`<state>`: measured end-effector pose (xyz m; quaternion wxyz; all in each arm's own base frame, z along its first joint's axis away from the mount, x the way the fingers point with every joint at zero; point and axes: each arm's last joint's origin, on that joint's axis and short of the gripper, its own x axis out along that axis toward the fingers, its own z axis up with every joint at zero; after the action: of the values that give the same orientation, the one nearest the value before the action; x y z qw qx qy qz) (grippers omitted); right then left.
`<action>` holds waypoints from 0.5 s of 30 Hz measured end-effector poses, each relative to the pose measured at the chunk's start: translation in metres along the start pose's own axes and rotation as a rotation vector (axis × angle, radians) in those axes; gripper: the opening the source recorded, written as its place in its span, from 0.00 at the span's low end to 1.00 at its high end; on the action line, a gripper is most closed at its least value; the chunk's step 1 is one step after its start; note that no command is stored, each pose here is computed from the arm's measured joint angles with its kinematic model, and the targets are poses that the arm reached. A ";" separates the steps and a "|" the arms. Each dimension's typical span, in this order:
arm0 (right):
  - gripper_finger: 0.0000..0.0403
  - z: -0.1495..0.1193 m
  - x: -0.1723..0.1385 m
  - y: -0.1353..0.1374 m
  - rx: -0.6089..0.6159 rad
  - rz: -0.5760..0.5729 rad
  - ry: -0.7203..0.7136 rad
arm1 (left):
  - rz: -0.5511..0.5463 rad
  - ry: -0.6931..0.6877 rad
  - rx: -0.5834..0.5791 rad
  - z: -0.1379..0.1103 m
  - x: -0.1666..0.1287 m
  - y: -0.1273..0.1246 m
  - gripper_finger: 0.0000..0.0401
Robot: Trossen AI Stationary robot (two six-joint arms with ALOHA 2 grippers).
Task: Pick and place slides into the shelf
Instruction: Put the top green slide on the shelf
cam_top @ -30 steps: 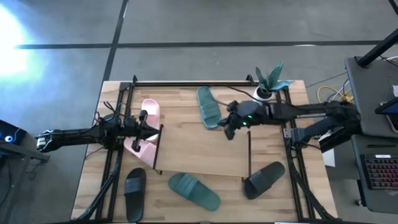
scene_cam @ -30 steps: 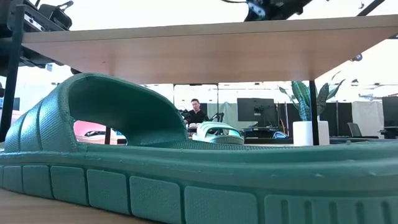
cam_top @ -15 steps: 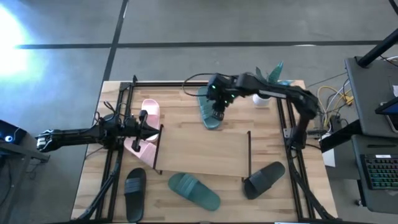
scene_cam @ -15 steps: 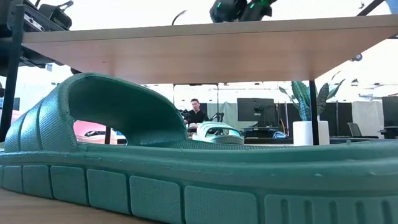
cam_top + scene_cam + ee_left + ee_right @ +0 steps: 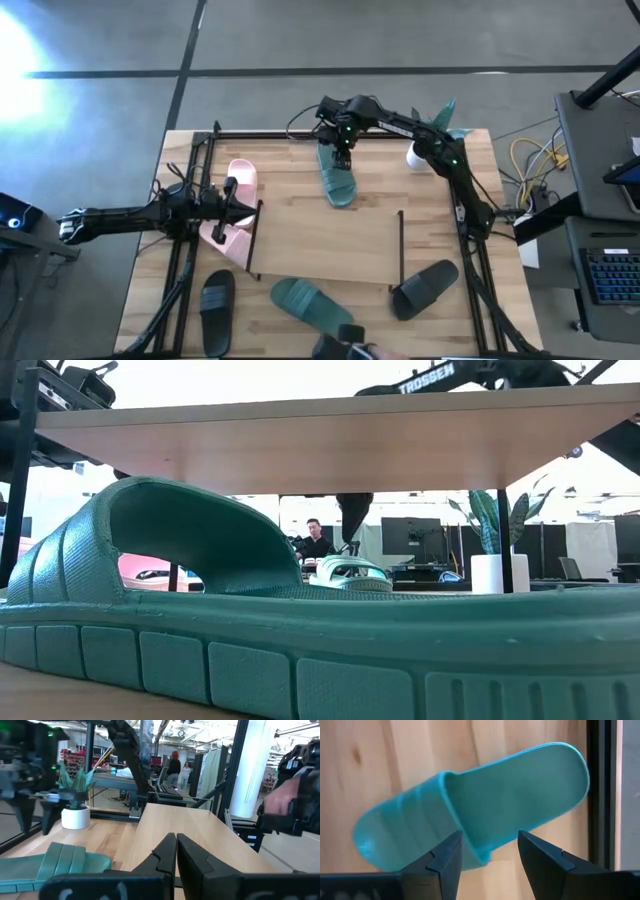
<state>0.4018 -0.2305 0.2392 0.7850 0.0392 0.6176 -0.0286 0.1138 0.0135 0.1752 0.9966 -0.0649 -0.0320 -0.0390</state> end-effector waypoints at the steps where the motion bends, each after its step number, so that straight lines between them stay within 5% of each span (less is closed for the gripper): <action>1: 0.44 0.000 0.003 -0.005 0.016 0.023 -0.010 | 0.000 0.000 0.000 0.000 0.000 0.000 0.00; 5: 0.42 -0.002 0.015 -0.017 0.090 0.133 -0.030 | 0.000 0.000 0.000 0.000 0.000 0.000 0.00; 15: 0.42 -0.006 0.032 -0.017 0.114 0.181 0.035 | 0.000 0.001 0.000 0.000 0.000 0.000 0.00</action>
<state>0.4021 -0.2465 0.2067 0.7699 0.1399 0.6226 0.0084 0.1138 0.0135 0.1751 0.9966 -0.0650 -0.0316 -0.0390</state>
